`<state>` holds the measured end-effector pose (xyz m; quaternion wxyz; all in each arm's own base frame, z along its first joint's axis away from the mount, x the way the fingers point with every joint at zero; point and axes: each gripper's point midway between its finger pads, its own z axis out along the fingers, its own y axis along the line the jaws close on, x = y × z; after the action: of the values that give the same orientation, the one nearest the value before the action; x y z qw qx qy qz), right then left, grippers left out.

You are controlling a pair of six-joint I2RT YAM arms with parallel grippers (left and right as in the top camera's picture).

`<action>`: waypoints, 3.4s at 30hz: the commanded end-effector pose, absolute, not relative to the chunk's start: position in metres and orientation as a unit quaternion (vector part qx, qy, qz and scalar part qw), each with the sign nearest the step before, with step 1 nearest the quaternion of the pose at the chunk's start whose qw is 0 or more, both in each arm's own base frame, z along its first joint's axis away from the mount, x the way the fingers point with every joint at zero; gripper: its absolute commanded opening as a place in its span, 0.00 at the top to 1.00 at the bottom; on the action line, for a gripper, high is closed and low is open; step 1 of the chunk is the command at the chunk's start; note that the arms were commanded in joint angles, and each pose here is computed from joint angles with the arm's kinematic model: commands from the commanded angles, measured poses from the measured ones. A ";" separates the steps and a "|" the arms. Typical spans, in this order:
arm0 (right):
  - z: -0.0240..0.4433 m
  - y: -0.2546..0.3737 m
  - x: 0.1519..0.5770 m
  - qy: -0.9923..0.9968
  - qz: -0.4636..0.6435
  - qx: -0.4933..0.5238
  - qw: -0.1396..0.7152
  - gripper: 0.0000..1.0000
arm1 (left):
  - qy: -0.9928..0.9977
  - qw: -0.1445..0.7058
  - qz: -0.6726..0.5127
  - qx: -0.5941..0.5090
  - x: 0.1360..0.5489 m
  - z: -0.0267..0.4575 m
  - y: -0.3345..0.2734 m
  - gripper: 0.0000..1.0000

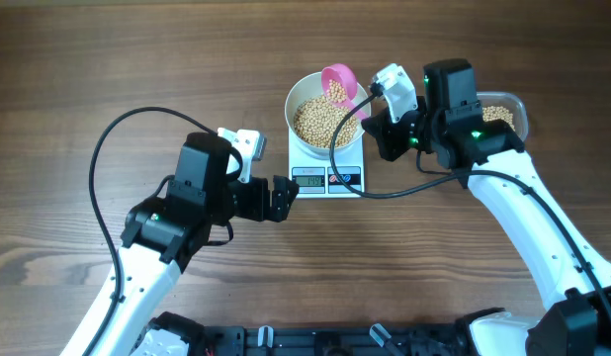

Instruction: Scoop item into bowl and weigh 150g on scale

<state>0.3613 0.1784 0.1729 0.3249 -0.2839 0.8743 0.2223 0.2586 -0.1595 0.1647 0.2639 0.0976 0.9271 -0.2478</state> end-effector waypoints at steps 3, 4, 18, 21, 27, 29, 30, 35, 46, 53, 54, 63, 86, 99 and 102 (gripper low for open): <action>0.172 0.177 0.363 0.848 0.179 -0.369 0.337 0.96 | 0.926 0.264 -0.248 0.107 0.257 0.164 -0.161 0.00; 0.171 0.175 0.364 0.849 0.173 -0.367 0.337 0.96 | 0.926 0.264 -0.248 0.107 0.257 0.164 -0.161 0.00; 0.187 0.187 0.371 0.865 0.242 -0.273 0.345 0.96 | 0.926 0.264 -0.248 0.108 0.257 0.164 -0.161 0.00; 0.189 0.191 0.369 0.850 0.243 -0.307 0.352 0.96 | 0.926 0.264 -0.248 0.108 0.257 0.164 -0.161 0.00; 0.185 0.186 0.370 0.849 0.220 -0.324 0.353 0.96 | 0.926 0.264 -0.248 0.107 0.257 0.164 -0.161 0.00; 0.185 0.187 0.369 0.853 0.224 -0.315 0.351 0.96 | 0.926 0.264 -0.248 0.107 0.257 0.164 -0.161 0.00; 0.185 0.186 0.370 0.853 0.223 -0.316 0.351 0.96 | 0.926 0.264 -0.248 0.108 0.257 0.164 -0.161 0.00; 0.184 0.186 0.369 0.842 0.212 -0.344 0.357 0.96 | 0.926 0.264 -0.248 0.108 0.257 0.164 -0.161 0.00; 0.183 0.185 0.369 0.829 0.191 -0.379 0.364 0.96 | 0.926 0.264 -0.248 0.108 0.257 0.164 -0.161 0.00; 0.183 0.185 0.369 0.831 0.193 -0.375 0.363 0.96 | 0.926 0.264 -0.248 0.108 0.257 0.164 -0.161 0.00; 0.183 0.185 0.369 0.833 0.195 -0.371 0.362 0.96 | 0.926 0.264 -0.248 0.108 0.257 0.164 -0.161 0.00; 0.184 0.187 0.368 0.853 0.228 -0.315 0.347 0.96 | 0.926 0.264 -0.248 0.108 0.257 0.164 -0.161 0.00; 0.187 0.195 0.361 0.861 0.276 -0.276 0.326 0.96 | 0.926 0.264 -0.248 0.108 0.257 0.164 -0.161 0.00; 0.184 0.185 0.370 0.843 0.205 -0.345 0.358 0.96 | 0.926 0.264 -0.248 0.108 0.257 0.164 -0.161 0.00; 0.184 0.184 0.370 0.831 0.193 -0.373 0.364 0.96 | 0.926 0.264 -0.248 0.108 0.257 0.164 -0.161 0.00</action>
<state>0.3639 0.1830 0.1785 0.3491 -0.3376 0.8480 0.2123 0.2586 -0.1595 0.1647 0.2639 0.0976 0.9271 -0.2478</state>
